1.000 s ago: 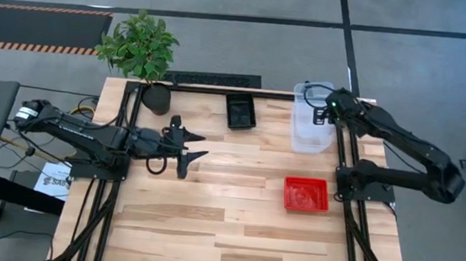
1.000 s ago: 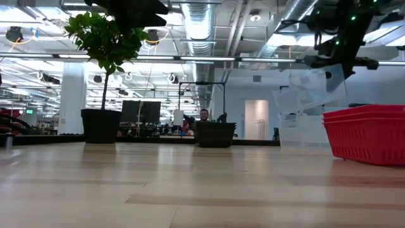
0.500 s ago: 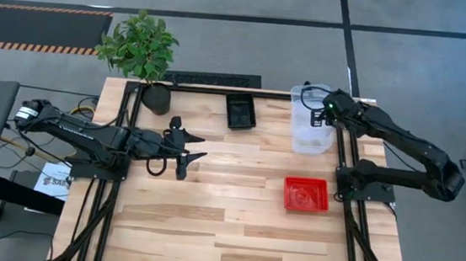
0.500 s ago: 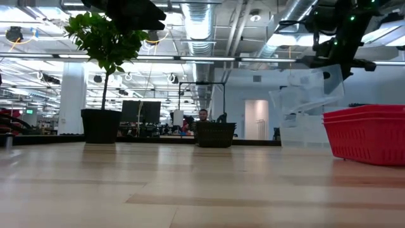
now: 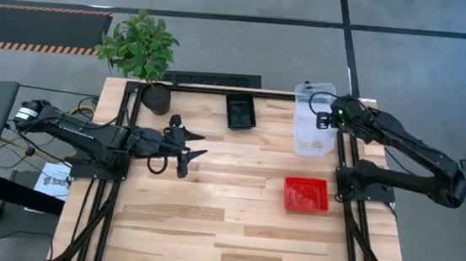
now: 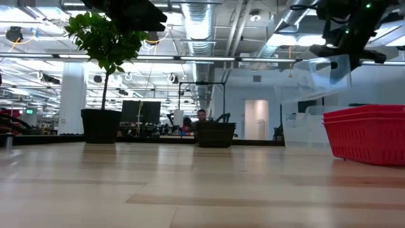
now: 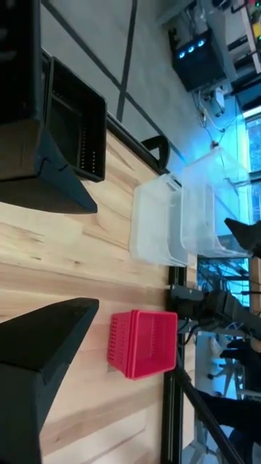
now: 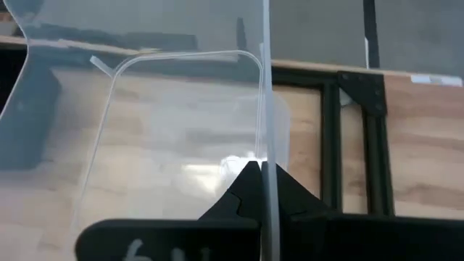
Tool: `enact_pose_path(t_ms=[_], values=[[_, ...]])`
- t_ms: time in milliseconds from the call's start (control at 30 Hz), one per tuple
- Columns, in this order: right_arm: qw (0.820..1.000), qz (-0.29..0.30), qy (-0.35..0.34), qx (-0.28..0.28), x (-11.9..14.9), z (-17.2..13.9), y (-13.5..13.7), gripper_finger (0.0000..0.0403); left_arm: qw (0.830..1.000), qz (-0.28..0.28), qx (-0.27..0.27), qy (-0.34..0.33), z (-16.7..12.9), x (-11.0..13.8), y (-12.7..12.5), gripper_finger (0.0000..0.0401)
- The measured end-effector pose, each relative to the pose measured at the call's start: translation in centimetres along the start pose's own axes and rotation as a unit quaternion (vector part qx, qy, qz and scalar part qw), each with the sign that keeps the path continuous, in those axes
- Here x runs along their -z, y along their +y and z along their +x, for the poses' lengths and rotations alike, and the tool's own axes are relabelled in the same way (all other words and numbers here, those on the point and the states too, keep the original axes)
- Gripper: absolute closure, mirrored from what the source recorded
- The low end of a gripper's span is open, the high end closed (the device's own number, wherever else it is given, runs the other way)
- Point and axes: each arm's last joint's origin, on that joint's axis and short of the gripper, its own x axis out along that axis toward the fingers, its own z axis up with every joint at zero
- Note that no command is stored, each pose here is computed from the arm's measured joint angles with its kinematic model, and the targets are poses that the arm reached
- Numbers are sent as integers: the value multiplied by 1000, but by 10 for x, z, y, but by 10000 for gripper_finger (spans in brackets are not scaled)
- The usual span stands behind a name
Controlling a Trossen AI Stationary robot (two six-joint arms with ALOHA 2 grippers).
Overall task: Stack baskets by color
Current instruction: Stack the bottom transparent bin on top of the top transparent bin
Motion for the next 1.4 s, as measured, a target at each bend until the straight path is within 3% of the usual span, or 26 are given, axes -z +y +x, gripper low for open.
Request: enact_pose_path(t_ms=[200,767,1400], values=[[999,-2,32,33,9,1,-2,390,1000,0,0,0,0,0,0,213],[999,0,37,39,31,31,0,387,1000,-9,14,1,0,0,-1,213],[999,-11,20,26,20,21,3,189,1000,-16,15,-1,0,0,-1,213]])
